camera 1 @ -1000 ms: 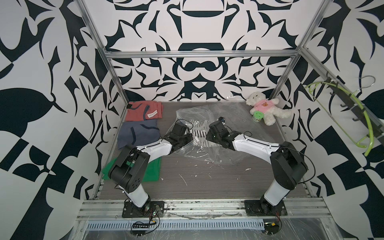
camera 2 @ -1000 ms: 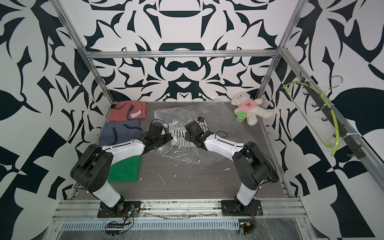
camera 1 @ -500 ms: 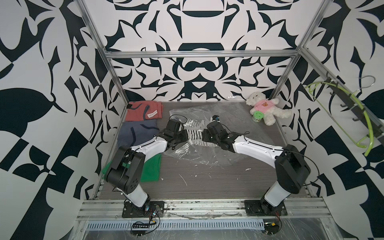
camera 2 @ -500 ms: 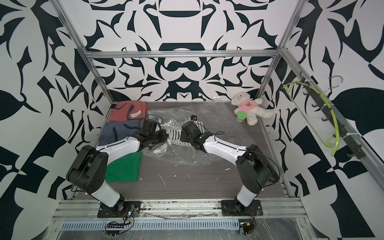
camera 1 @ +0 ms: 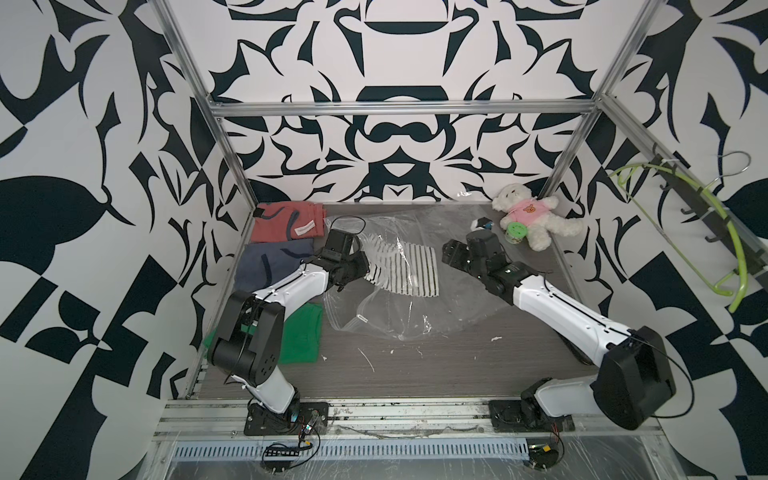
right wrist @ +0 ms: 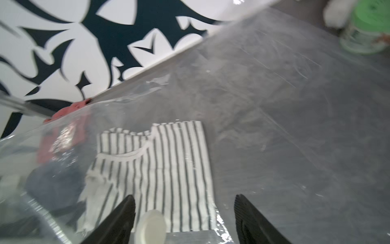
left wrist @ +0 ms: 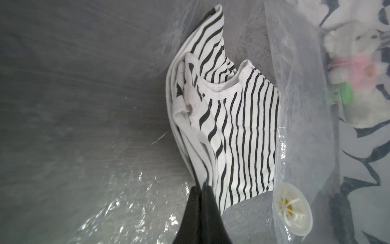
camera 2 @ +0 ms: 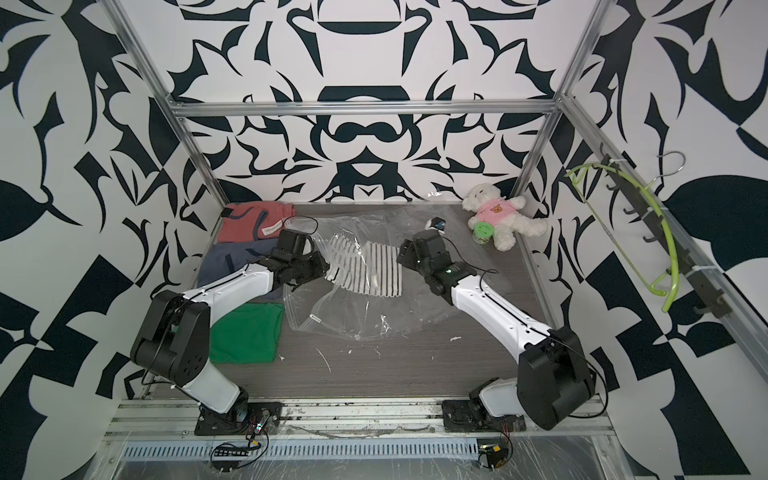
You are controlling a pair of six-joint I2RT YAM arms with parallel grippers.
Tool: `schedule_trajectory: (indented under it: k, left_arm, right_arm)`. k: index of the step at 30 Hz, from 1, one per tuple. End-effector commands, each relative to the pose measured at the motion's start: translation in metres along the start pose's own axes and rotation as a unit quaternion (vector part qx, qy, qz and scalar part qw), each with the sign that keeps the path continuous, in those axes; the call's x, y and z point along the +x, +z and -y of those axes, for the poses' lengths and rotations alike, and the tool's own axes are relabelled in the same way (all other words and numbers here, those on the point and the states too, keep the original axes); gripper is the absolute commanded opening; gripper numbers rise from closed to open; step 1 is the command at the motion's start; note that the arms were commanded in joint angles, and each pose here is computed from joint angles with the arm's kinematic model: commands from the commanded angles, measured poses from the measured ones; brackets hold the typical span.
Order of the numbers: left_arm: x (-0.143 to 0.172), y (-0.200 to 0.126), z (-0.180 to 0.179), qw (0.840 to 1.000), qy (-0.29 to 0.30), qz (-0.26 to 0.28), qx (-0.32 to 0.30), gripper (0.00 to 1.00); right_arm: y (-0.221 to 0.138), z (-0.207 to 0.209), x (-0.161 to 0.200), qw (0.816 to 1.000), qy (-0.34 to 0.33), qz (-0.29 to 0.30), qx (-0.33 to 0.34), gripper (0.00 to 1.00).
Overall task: Take the tank top out of the vacuum bag
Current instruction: Take out the tank top from the vacuum bag.
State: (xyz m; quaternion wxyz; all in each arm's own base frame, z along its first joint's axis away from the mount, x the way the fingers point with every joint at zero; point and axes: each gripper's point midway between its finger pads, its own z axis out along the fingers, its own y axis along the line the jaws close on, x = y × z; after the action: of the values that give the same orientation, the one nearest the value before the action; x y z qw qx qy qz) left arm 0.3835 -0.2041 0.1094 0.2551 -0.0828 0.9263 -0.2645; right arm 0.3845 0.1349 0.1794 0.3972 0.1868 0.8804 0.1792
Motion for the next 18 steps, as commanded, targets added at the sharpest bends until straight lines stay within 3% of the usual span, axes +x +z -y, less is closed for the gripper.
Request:
schedule_trajectory:
  k: [1,6,13,18]
  left_arm:
    - [0.007,-0.011,-0.003,1.000,-0.010,-0.017,-0.017,0.00]
    - [0.012,-0.026,-0.015,0.998,-0.025,-0.028,-0.058,0.00]
    - [0.014,-0.040,-0.025,0.994,-0.034,-0.030,-0.098,0.00]
    - [0.030,-0.031,-0.044,0.990,-0.054,-0.043,-0.120,0.00]
  right_arm:
    - [0.005,0.044,0.006,0.994,0.092,-0.047,0.017,0.76]
    - [0.026,0.062,0.012,0.992,0.070,-0.093,0.044,0.72]
    - [0.054,0.048,0.023,0.991,0.068,-0.119,0.005,0.66]
    - [0.062,0.026,0.030,0.992,0.026,-0.114,-0.036,0.64]
